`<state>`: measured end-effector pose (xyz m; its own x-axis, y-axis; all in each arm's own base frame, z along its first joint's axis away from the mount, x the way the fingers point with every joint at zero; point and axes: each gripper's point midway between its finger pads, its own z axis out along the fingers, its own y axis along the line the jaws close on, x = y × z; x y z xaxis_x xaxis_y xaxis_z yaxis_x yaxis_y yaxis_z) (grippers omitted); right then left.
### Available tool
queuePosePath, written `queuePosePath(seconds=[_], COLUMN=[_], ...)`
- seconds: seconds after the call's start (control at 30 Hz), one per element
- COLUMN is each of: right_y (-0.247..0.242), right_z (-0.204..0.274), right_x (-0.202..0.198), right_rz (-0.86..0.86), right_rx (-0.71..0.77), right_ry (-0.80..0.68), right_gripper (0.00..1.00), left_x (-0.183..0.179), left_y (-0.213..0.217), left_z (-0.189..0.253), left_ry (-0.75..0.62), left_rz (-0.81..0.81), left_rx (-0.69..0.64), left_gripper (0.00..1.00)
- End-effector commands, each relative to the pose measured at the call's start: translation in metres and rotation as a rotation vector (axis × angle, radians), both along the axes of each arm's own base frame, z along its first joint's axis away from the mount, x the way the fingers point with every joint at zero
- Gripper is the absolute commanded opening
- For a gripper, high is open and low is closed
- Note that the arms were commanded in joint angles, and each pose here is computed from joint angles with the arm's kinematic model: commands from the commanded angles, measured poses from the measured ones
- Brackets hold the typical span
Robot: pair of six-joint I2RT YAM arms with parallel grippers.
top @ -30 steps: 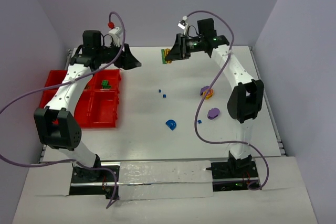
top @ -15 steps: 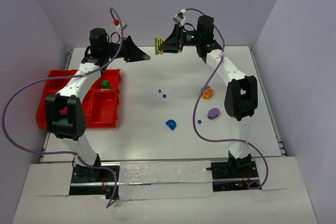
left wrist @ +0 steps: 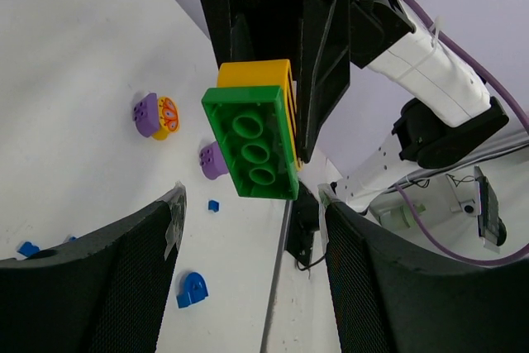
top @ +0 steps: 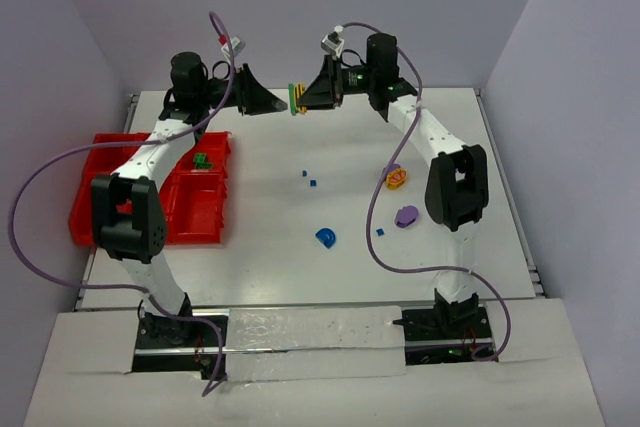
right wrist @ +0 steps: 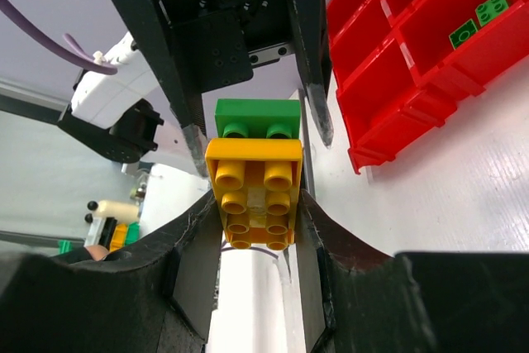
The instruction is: Sort the legos into containers by color
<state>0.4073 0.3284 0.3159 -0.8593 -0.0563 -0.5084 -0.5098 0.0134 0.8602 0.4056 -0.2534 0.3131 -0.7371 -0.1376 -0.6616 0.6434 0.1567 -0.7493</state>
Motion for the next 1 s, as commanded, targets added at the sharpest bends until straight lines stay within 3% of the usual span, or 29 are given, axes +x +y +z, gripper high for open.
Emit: queuePosePath(seconds=[0.0,0.37,0.43,0.7,0.97], right_y=[0.006,0.014,0.014,0.014,-0.012], right_z=[0.022,0.022,0.022,0.021,0.020], right_x=[-0.013,-0.023,-0.023,-0.016,0.003], right_rz=[0.048,0.083,0.080,0.058,-0.023], right_rx=[0.020,0.018,0.017,0.015,-0.017], right_ry=[-0.093,-0.107,-0.110,-0.114,-0.156], right_gripper=[0.00,0.00,0.00,0.00,0.00], left_x=[-0.005,0.003,0.002,-0.007,0.005], left_y=[-0.005,-0.007,-0.008,-0.002,0.033], left_z=[0.027,0.023,0.024,0.024,0.004], left_ry=[-0.098,-0.103,-0.108,-0.096,-0.049], left_rz=[-0.036,-0.016,-0.026,-0.071,0.053], left_rx=[-0.017,0.001,-0.003,-0.028,0.025], left_gripper=[0.72,0.68,0.60,0.00,0.00])
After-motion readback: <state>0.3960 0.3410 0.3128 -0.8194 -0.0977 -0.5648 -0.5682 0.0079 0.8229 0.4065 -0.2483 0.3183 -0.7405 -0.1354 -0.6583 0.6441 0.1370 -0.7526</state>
